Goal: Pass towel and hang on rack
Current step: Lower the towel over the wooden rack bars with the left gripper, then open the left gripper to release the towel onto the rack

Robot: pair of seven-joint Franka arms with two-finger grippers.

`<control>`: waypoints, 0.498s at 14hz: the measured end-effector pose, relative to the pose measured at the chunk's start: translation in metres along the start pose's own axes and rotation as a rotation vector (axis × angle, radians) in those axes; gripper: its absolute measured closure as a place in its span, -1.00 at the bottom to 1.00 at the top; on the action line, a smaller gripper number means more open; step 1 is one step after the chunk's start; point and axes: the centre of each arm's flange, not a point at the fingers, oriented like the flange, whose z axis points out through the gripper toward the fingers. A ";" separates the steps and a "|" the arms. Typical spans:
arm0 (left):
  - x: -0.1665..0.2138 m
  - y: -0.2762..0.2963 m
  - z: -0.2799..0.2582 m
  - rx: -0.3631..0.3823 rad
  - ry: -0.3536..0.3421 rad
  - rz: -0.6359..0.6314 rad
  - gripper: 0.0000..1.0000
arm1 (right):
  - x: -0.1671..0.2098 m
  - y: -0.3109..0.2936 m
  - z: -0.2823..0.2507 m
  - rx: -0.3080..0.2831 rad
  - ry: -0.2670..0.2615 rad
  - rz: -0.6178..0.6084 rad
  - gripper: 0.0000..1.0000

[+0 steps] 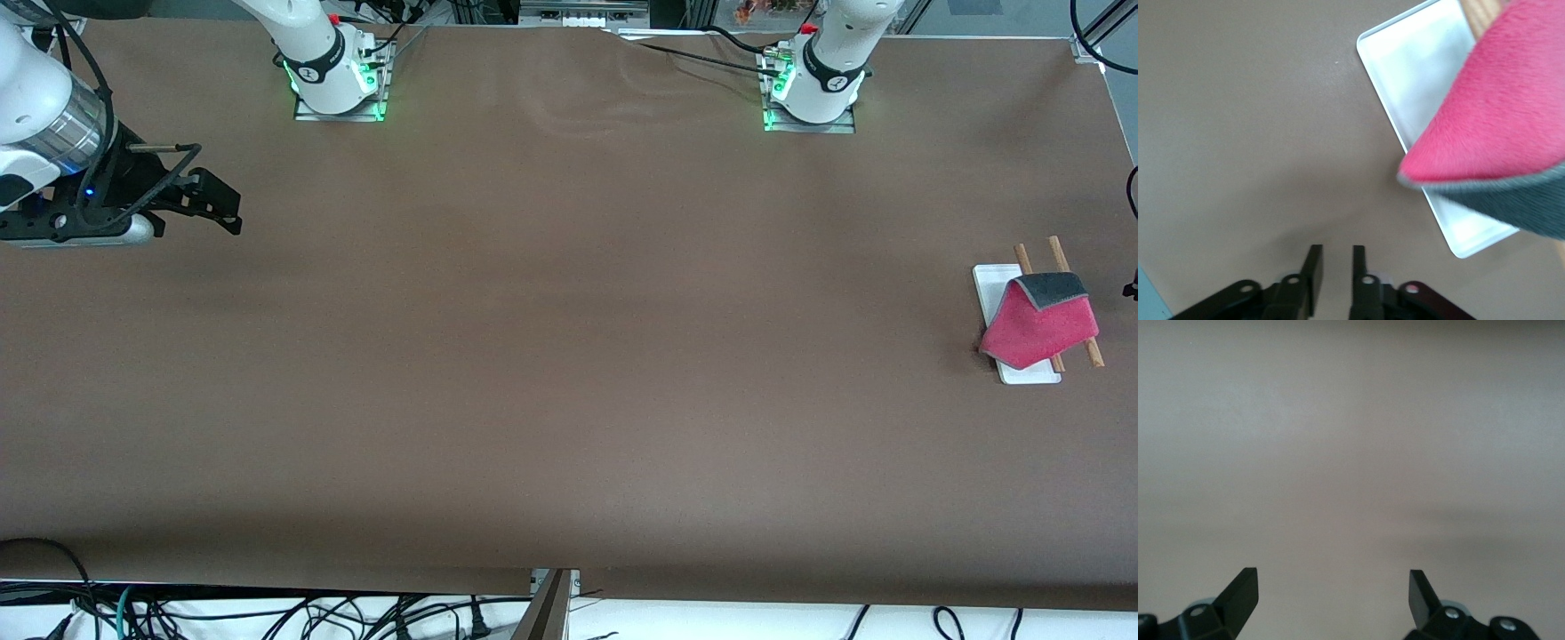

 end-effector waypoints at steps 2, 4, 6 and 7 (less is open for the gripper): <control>0.010 -0.007 -0.021 0.038 0.025 0.005 0.06 | 0.000 0.000 0.000 0.000 0.000 0.000 -1.00; 0.036 0.002 -0.075 0.065 0.040 0.037 -0.34 | 0.001 0.000 -0.003 0.001 0.006 0.001 -1.00; 0.077 0.041 -0.145 0.077 0.046 0.060 -0.74 | 0.000 0.003 -0.005 0.000 0.004 0.006 -1.00; 0.101 0.072 -0.176 0.067 0.039 0.048 -0.93 | 0.001 0.006 -0.006 0.000 0.003 0.010 -1.00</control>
